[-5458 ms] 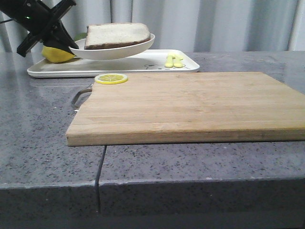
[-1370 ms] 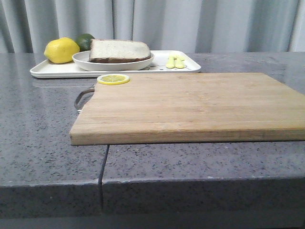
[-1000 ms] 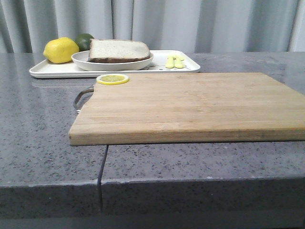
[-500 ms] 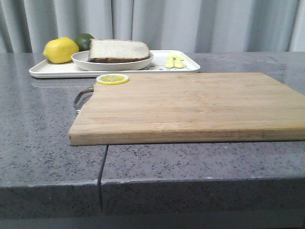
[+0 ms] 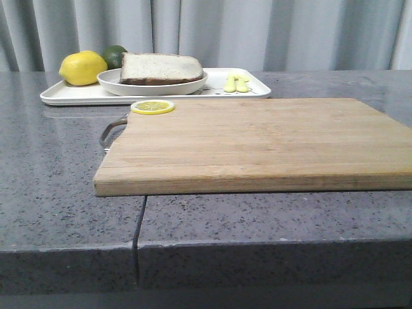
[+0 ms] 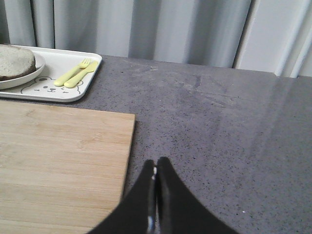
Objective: Place bread and move sandwich to tray
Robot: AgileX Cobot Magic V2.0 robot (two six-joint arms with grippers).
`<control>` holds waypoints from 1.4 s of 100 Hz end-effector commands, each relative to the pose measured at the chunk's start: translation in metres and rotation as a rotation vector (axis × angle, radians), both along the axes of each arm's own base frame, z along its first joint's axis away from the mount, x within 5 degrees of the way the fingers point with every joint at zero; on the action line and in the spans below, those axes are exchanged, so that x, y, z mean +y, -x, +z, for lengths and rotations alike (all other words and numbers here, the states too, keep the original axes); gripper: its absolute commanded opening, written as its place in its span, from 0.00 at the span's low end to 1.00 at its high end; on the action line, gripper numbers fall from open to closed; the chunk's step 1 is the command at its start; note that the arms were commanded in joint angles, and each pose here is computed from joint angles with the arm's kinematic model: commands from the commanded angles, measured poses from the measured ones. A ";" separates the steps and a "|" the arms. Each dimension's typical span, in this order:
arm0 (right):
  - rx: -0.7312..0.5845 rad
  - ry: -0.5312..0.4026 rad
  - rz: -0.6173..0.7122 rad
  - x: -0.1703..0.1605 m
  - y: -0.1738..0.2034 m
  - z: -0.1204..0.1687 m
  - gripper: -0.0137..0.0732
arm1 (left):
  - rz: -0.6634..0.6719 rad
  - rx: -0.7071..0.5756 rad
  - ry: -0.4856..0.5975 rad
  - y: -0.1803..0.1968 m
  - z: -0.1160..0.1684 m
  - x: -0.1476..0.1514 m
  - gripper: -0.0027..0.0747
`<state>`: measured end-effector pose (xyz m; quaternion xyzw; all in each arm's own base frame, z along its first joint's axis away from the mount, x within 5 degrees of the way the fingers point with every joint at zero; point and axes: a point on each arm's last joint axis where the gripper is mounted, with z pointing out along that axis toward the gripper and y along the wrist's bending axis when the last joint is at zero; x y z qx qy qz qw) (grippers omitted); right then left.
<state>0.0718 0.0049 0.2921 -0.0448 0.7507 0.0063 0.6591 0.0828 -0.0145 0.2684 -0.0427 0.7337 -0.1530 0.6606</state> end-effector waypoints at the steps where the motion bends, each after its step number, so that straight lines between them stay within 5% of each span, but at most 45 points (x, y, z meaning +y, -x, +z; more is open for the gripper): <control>1: -0.106 -0.006 0.003 0.000 0.000 0.016 0.08 | 0.024 -0.093 -0.053 0.001 0.010 0.003 0.01; 10: -0.106 -0.006 0.003 0.000 0.000 0.016 0.08 | 0.022 -0.107 -0.191 0.005 0.000 0.004 0.01; 29: -0.106 -0.006 0.003 0.000 0.000 0.016 0.08 | 0.042 -0.127 -0.273 0.018 -0.033 0.007 0.01; 61: -0.106 -0.006 0.003 0.000 0.000 0.016 0.08 | 0.128 -0.132 -0.243 0.028 -0.066 0.013 0.01; 140: -0.106 -0.006 0.003 0.000 0.000 0.016 0.08 | 0.131 -0.115 -0.250 0.029 -0.068 0.013 0.01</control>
